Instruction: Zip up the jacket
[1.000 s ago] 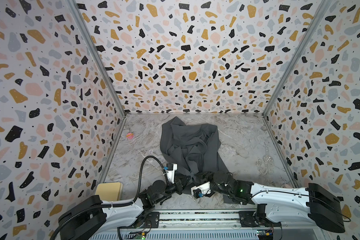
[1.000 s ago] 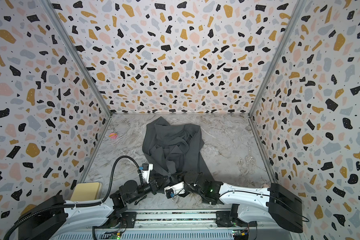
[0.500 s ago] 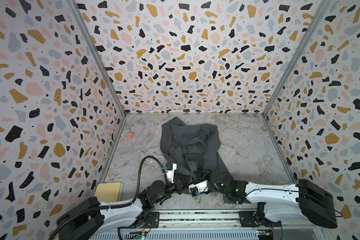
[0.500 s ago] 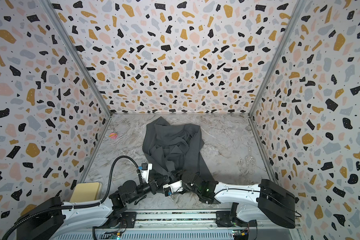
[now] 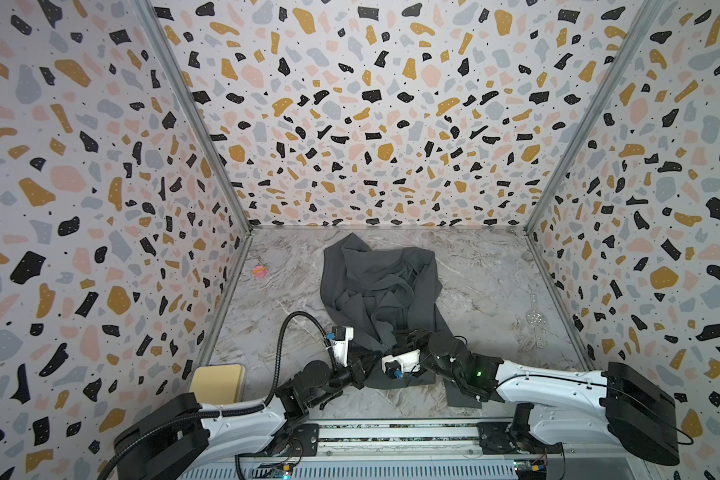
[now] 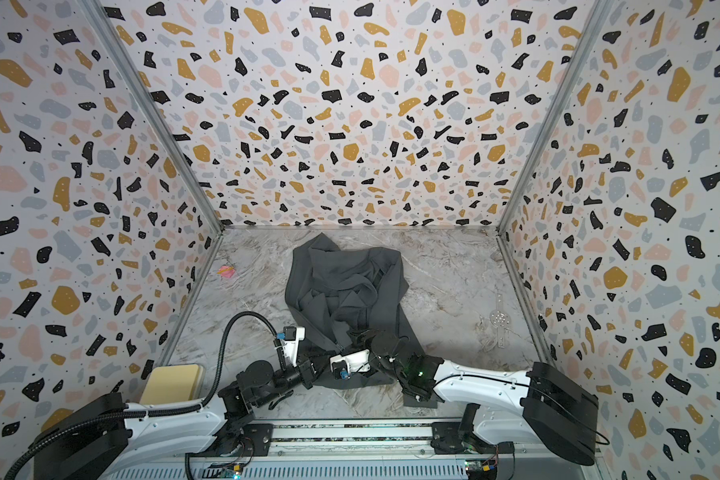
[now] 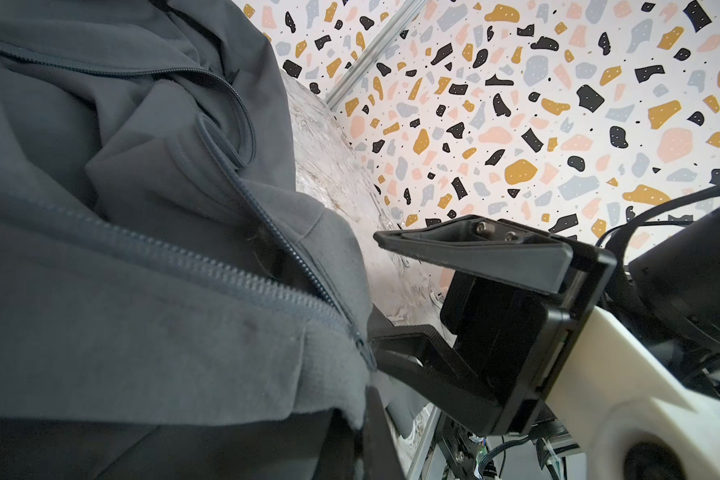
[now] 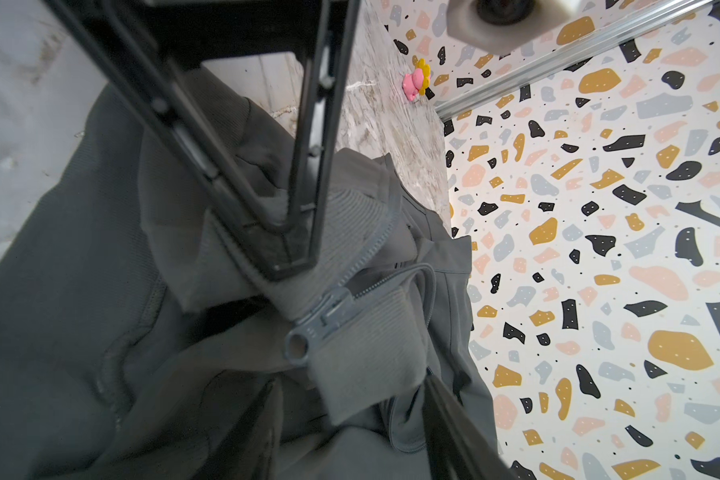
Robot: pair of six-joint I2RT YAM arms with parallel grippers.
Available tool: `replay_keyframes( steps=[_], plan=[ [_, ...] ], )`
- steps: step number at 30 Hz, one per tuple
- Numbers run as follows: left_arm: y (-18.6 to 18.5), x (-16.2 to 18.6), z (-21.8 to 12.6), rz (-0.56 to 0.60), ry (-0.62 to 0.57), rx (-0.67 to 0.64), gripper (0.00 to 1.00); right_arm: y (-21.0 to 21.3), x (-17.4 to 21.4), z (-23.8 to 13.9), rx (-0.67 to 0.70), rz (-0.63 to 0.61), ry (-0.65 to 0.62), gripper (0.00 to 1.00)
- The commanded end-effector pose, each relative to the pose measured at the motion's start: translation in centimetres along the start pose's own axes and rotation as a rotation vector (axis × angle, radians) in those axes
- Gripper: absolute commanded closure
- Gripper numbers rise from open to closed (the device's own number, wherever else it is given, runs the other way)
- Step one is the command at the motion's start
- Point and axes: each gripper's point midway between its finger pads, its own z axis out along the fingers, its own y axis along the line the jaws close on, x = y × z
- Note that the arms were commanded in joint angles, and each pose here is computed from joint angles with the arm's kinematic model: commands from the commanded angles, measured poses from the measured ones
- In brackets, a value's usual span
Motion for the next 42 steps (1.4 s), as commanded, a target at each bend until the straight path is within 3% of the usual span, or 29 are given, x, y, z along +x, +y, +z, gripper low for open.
replay_keyframes(
  steps=[1, 16, 42],
  plan=[
    [2.1, 2.5, -1.4, 0.015, 0.057, -0.029, 1.0, -2.4, -1.9, -0.4, 0.05, 0.022, -0.068, 0.44],
    [1.9, 2.4, -1.3, 0.014, 0.055, -0.025, 1.0, -2.3, -2.3, 0.6, 0.052, 0.032, -0.092, 0.44],
    [2.3, 2.7, -1.3, 0.015, 0.062, -0.036, 1.0, -1.7, -2.3, 0.2, -0.003, 0.045, -0.084, 0.53]
  ],
)
